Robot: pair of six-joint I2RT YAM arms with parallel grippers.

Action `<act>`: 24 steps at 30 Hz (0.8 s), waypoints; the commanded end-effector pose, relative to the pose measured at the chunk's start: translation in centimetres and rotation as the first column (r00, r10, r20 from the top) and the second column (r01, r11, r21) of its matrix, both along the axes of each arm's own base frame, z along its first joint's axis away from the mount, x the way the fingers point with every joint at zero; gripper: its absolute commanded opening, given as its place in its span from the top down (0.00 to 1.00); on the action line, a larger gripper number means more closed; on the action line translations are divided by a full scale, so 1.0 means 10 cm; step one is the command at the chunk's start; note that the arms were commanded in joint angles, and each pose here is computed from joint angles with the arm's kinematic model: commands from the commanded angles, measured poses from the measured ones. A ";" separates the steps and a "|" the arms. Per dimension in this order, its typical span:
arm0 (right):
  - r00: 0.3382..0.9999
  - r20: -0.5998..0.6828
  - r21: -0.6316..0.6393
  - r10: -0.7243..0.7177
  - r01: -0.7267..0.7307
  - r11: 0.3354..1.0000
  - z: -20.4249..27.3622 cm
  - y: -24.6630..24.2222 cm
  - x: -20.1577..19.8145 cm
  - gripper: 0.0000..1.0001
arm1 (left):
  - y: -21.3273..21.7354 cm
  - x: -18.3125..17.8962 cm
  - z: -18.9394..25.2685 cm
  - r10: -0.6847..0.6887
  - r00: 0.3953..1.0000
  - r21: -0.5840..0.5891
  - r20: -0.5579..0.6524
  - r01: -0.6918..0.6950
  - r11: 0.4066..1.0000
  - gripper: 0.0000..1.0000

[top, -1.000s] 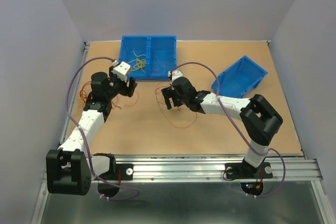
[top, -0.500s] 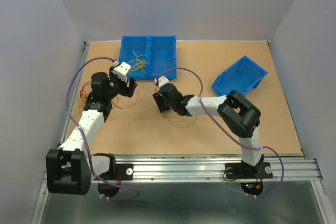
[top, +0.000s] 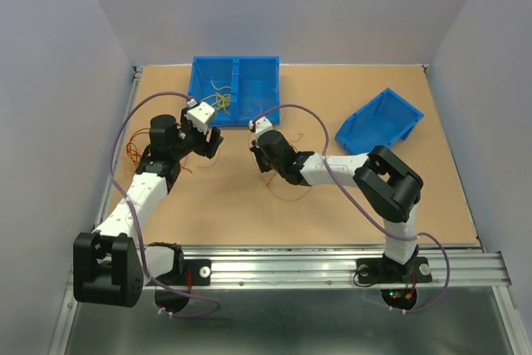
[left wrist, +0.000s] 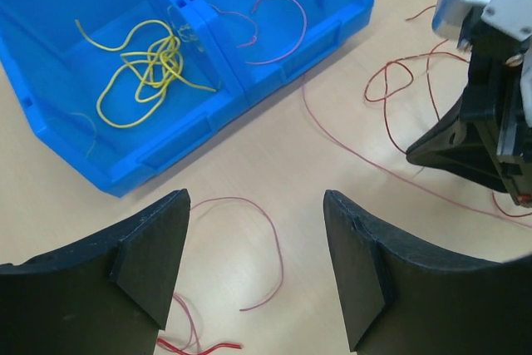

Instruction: Untangle the cables

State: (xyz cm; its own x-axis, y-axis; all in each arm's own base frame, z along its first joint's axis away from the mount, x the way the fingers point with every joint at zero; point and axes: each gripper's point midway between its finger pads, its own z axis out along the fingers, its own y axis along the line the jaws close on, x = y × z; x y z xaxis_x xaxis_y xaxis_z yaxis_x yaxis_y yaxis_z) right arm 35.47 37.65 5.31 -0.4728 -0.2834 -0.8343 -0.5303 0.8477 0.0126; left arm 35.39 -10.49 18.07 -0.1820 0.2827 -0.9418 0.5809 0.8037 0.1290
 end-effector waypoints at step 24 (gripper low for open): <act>0.811 0.266 0.511 -0.522 0.341 0.789 2.69 -1.98 0.11 1.00 | -1.46 -0.75 -0.91 -0.480 0.865 0.287 -0.148 0.502 0.816 0.24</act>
